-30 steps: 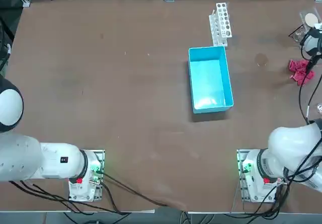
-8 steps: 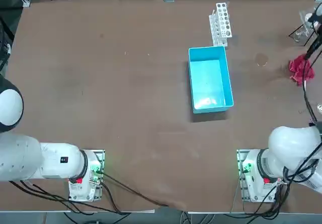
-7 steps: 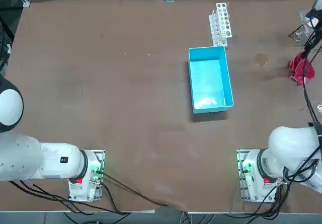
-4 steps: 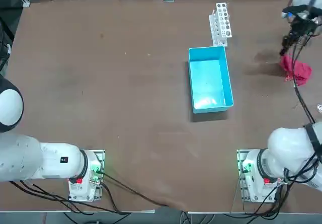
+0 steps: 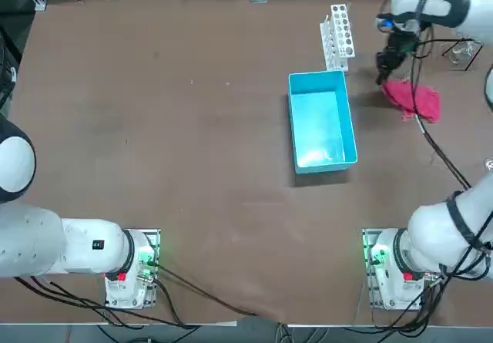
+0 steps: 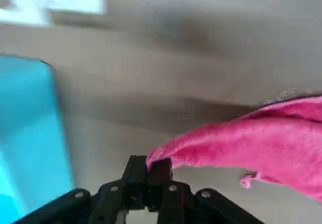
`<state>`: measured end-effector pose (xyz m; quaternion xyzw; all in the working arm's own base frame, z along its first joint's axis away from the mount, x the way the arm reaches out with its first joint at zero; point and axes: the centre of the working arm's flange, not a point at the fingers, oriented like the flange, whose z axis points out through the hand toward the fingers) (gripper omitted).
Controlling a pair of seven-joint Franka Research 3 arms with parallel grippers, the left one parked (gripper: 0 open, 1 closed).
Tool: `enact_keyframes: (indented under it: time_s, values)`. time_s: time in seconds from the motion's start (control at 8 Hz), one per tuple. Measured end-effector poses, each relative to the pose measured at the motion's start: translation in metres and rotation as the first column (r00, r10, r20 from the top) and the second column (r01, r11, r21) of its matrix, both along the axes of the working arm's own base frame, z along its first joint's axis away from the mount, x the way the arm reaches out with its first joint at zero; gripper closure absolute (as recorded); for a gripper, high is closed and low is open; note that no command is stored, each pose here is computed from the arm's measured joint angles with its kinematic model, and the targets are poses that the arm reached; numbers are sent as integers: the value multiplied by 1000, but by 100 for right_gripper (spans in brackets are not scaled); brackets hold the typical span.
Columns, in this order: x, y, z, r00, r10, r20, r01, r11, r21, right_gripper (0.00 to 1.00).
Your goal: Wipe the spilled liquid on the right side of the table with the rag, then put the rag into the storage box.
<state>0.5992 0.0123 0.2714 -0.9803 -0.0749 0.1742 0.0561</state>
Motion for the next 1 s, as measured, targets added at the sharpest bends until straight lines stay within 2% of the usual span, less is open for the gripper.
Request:
enact_keyframes:
  time_s: [0.25,0.5,0.62,0.88,1.0]
  values:
    - [7,42,11,998,-53,16,52,998,36,99]
    - [20,51,31,996,-74,46,71,996,56,99]
    - [24,45,43,996,-82,34,80,995,56,99]
    - [26,20,68,995,-89,-37,90,994,54,99]
    - [23,-1,66,996,-69,-64,73,996,52,99]
